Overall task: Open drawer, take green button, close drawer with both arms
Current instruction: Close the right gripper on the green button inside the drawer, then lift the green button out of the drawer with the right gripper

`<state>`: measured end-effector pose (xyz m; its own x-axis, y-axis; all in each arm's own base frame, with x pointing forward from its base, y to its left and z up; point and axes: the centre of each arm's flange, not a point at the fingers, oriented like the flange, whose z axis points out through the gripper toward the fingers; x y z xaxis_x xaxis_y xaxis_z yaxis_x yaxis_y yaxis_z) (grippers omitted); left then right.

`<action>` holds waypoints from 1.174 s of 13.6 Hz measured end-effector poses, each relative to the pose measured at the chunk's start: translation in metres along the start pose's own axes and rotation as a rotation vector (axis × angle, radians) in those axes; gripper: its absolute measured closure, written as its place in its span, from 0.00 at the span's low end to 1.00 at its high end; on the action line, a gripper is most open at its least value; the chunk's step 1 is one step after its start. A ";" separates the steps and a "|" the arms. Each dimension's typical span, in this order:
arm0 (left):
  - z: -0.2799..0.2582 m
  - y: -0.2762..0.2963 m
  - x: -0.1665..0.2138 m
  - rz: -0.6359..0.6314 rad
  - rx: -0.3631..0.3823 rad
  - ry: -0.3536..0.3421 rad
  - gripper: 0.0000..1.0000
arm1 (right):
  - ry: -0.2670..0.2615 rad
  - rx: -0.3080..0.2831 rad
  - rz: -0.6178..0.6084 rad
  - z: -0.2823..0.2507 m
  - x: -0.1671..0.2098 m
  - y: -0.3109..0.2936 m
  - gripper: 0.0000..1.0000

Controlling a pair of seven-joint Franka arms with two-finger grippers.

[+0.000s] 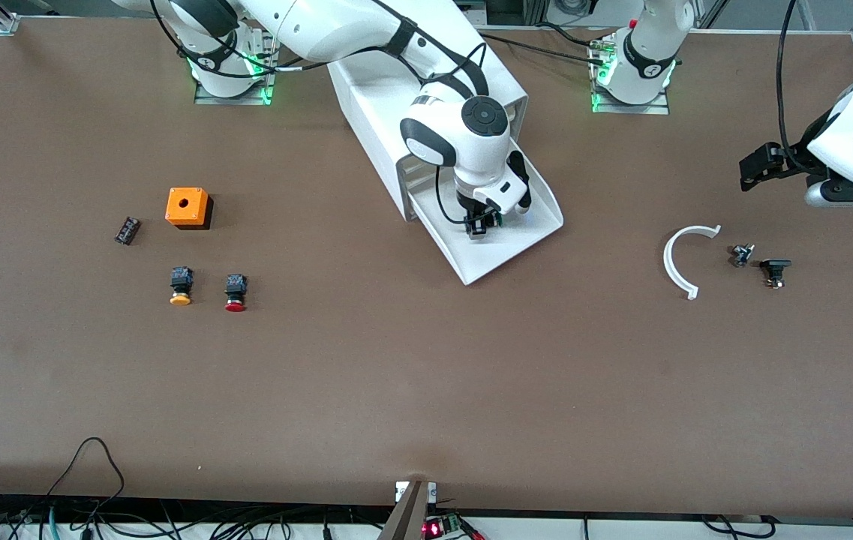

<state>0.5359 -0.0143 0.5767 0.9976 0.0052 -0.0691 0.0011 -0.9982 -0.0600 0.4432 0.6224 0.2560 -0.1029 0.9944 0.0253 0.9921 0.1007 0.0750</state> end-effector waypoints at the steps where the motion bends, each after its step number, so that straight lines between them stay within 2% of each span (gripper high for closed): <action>1: 0.000 0.000 0.000 0.000 0.000 0.000 0.00 | 0.009 -0.006 0.000 -0.001 0.001 0.001 0.58; 5: 0.000 0.000 0.000 0.000 0.000 0.000 0.00 | 0.025 -0.021 0.014 -0.005 0.003 0.003 0.58; 7: 0.000 0.000 0.000 0.000 0.000 0.000 0.00 | 0.041 -0.049 0.051 -0.021 0.005 0.007 0.58; 12: 0.000 0.000 0.000 0.000 0.000 -0.002 0.00 | 0.107 -0.140 0.288 -0.132 -0.001 0.023 0.58; 16: 0.000 -0.001 0.000 -0.001 0.000 -0.003 0.00 | 0.099 -0.201 0.517 -0.242 -0.065 0.056 0.58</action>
<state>0.5358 -0.0136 0.5762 0.9974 0.0066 -0.0717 0.0022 -0.9982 -0.0599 0.4878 0.5552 0.4994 0.3776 0.9037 0.2019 0.8827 -0.4171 0.2164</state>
